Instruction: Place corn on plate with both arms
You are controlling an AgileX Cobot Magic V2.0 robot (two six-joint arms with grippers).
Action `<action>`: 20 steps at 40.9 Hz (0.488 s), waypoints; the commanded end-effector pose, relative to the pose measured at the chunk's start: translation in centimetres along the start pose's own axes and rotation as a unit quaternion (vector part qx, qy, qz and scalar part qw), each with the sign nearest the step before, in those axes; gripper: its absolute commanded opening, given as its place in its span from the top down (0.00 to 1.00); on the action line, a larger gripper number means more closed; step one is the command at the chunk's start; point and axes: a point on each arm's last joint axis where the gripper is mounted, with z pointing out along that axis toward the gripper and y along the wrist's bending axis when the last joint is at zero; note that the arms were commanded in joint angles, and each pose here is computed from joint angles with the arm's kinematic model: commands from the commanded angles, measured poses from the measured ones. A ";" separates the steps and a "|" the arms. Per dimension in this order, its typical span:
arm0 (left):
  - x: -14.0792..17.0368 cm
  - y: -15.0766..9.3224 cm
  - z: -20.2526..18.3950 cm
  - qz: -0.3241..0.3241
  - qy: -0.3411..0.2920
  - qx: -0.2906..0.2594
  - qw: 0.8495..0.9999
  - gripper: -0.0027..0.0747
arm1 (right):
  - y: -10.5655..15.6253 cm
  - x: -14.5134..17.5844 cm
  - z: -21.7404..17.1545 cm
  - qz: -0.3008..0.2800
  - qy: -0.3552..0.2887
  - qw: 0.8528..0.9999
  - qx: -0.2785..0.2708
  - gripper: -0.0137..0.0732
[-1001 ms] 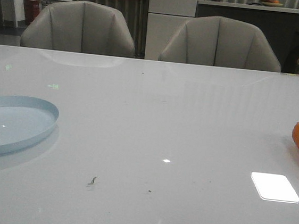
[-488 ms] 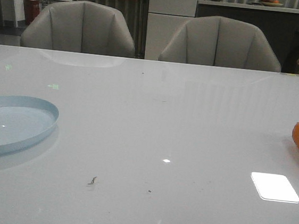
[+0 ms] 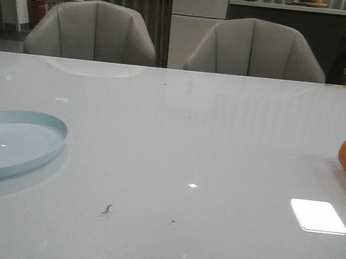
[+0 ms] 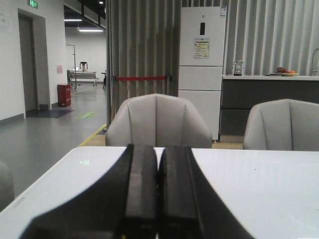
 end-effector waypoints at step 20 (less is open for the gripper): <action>-12.0 0.3 4.5 0.023 -0.072 -0.004 0.997 0.84 | 3.9 -14.2 4.2 -0.001 -0.050 0.999 -0.016 0.78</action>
